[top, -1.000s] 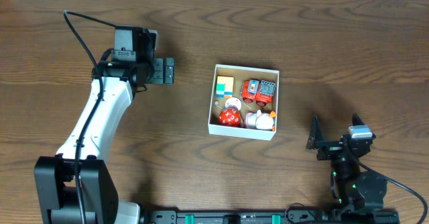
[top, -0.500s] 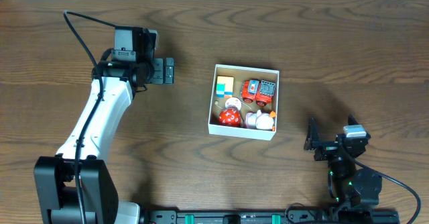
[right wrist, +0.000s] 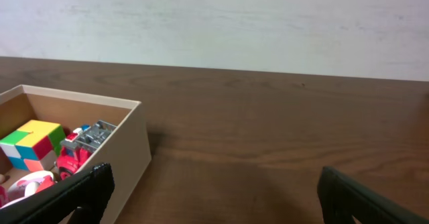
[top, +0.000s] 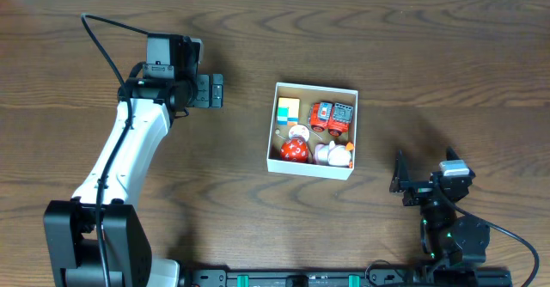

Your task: Pack container

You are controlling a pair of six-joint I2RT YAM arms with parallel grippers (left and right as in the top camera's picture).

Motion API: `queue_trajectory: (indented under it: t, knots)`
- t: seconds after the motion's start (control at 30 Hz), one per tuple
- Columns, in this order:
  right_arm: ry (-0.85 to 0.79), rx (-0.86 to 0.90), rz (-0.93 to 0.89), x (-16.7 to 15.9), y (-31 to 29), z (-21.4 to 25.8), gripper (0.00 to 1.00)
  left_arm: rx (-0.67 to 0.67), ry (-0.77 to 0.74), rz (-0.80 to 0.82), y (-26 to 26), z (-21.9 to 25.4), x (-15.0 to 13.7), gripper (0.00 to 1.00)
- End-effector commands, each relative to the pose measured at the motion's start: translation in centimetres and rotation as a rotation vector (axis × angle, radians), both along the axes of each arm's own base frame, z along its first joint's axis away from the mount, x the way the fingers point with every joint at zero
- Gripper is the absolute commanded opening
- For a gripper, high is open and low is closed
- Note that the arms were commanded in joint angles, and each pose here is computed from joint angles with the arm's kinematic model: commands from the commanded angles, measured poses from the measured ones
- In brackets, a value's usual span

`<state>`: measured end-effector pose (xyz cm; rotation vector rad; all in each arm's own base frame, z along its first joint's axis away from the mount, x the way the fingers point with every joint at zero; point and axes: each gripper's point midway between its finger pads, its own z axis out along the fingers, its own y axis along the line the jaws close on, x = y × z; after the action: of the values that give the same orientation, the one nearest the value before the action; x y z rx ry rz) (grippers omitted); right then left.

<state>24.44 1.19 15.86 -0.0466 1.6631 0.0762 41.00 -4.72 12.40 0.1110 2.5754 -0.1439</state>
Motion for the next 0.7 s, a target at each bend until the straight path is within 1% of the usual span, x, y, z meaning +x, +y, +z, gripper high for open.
queue_trajectory:
  t: [0.0,0.5,0.6,0.67]
  knots:
    - [-0.009,-0.014,-0.007,0.0,-0.2,0.0,0.99,0.003,-0.044,0.008,0.2,1.7,0.5,0.98]
    - [-0.009,-0.014,-0.007,0.0,-0.2,0.0,0.99,0.003,-0.044,0.008,0.2,1.7,0.5,0.98]
    - [-0.009,-0.014,-0.007,0.0,-0.2,0.0,0.99,0.003,-0.035,0.008,0.3,2.0,-0.3,0.98]
    - [-0.009,-0.014,-0.007,0.0,-0.2,0.0,0.99,0.002,-0.056,0.008,0.3,3.4,-1.2,0.98]
